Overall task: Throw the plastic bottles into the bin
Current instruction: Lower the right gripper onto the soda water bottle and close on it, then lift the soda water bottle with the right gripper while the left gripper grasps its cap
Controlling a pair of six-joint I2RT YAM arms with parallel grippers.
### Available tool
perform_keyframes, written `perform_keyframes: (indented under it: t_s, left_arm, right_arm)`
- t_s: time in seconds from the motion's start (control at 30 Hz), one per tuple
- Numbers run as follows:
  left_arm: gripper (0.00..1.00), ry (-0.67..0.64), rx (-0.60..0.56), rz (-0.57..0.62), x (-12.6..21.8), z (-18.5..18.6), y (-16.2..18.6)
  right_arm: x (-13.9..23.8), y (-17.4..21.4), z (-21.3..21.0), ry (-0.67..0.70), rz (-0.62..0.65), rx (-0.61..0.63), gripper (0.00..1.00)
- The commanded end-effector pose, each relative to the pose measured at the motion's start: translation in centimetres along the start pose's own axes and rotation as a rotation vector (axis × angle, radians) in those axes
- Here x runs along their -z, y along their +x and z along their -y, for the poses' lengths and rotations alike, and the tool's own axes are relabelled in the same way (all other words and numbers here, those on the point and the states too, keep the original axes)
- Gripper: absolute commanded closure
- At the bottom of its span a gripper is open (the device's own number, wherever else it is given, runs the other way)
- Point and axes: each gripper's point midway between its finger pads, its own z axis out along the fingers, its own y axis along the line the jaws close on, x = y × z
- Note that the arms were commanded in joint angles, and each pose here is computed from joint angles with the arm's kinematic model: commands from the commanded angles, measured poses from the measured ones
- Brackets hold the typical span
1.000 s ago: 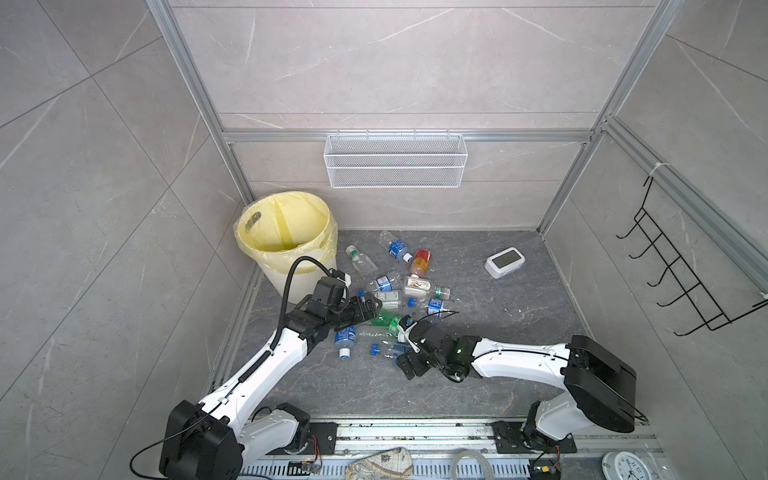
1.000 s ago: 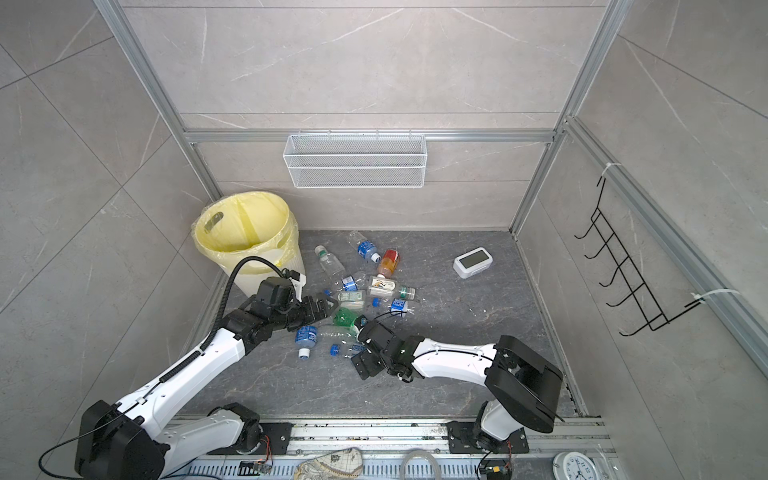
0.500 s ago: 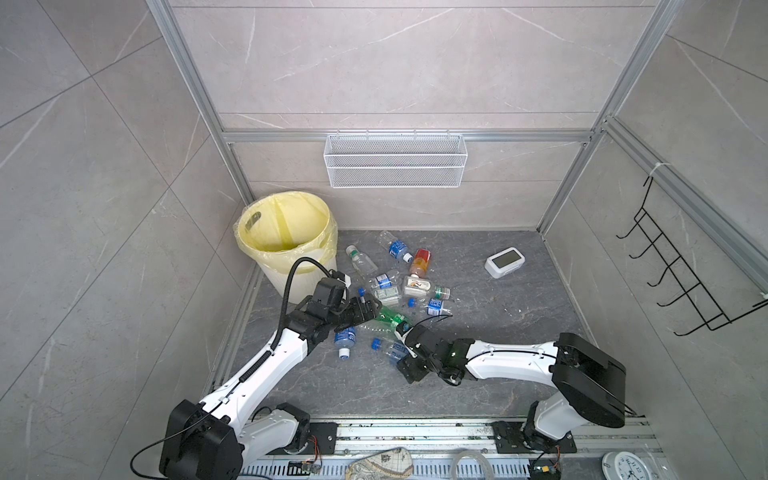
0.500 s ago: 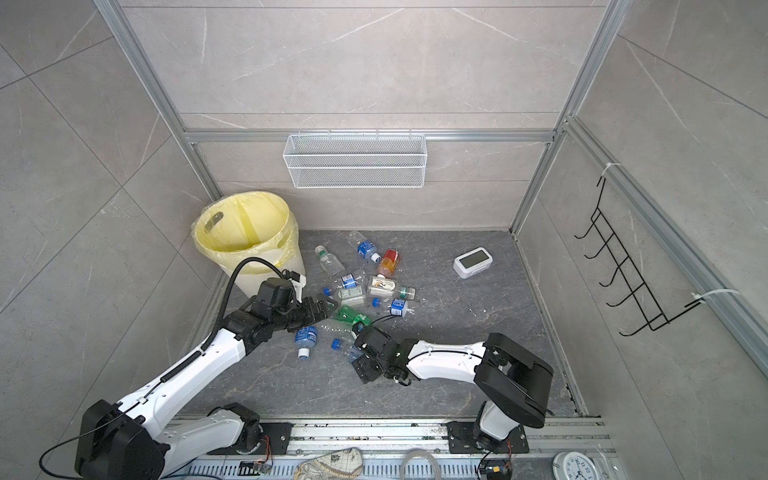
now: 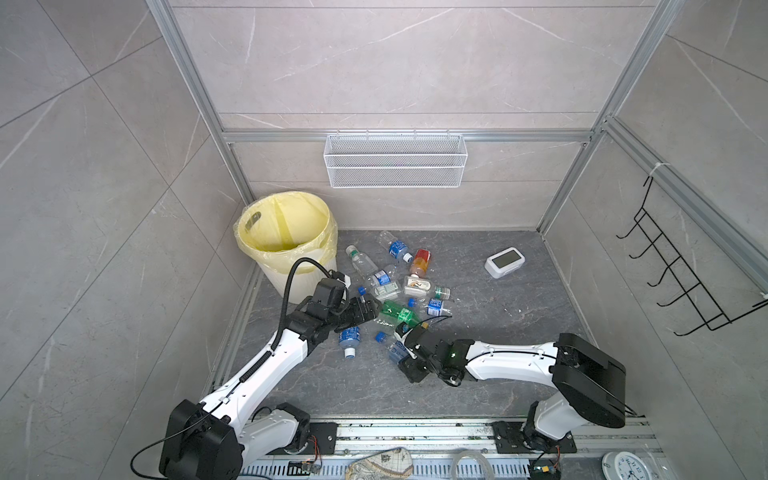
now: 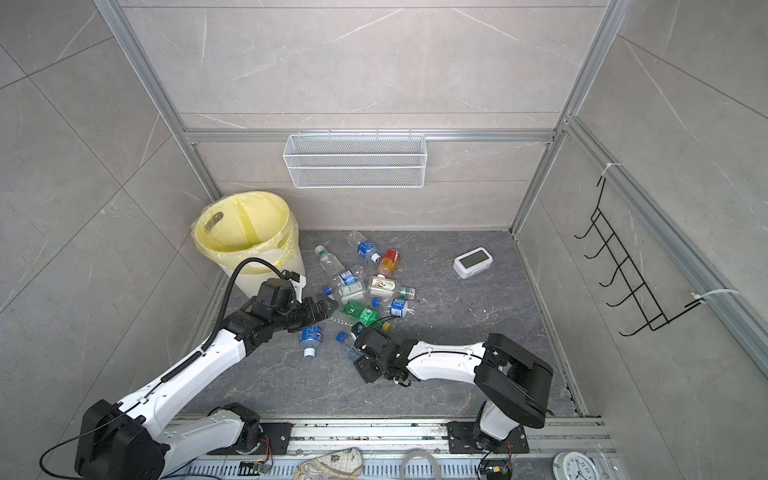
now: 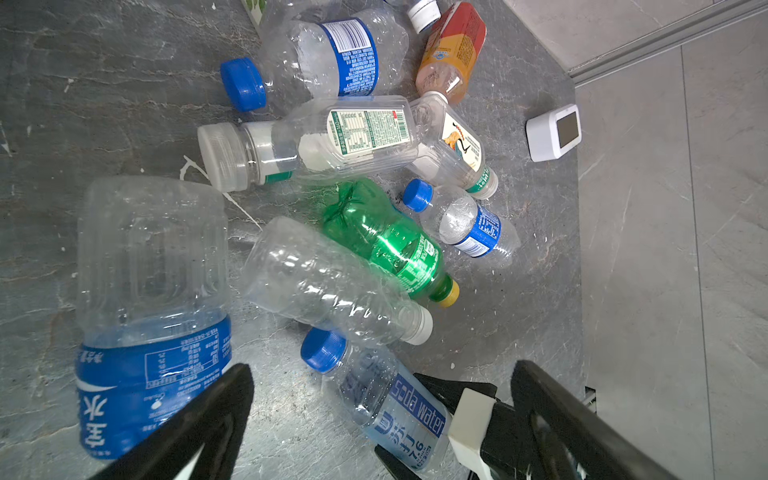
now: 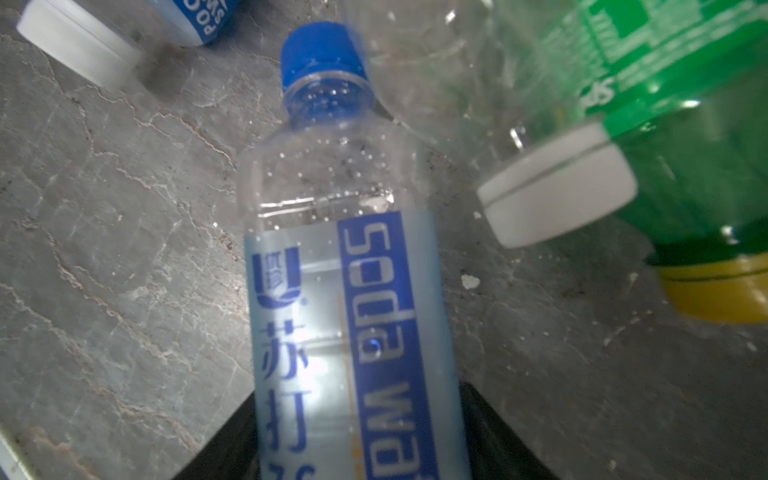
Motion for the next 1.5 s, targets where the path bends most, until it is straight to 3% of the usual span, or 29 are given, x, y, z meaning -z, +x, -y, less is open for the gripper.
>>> perform_keyframes:
  t_s: [0.0,0.87,1.47]
  left_arm:
    - [0.0,0.045,-0.008,0.051,0.8,1.1,-0.9]
    - [0.0,0.051,0.0,0.088,1.7,1.0,-1.0]
    - [0.0,0.331,0.251,0.124,0.0,4.1,-3.0]
  right_arm:
    - [1.3,-0.3,0.2,0.017,0.02,-0.003,0.34]
    - [5.8,-5.4,0.6,0.04,0.183,-0.02,0.43]
    - [9.2,-13.8,1.4,0.012,0.366,-0.165,0.48]
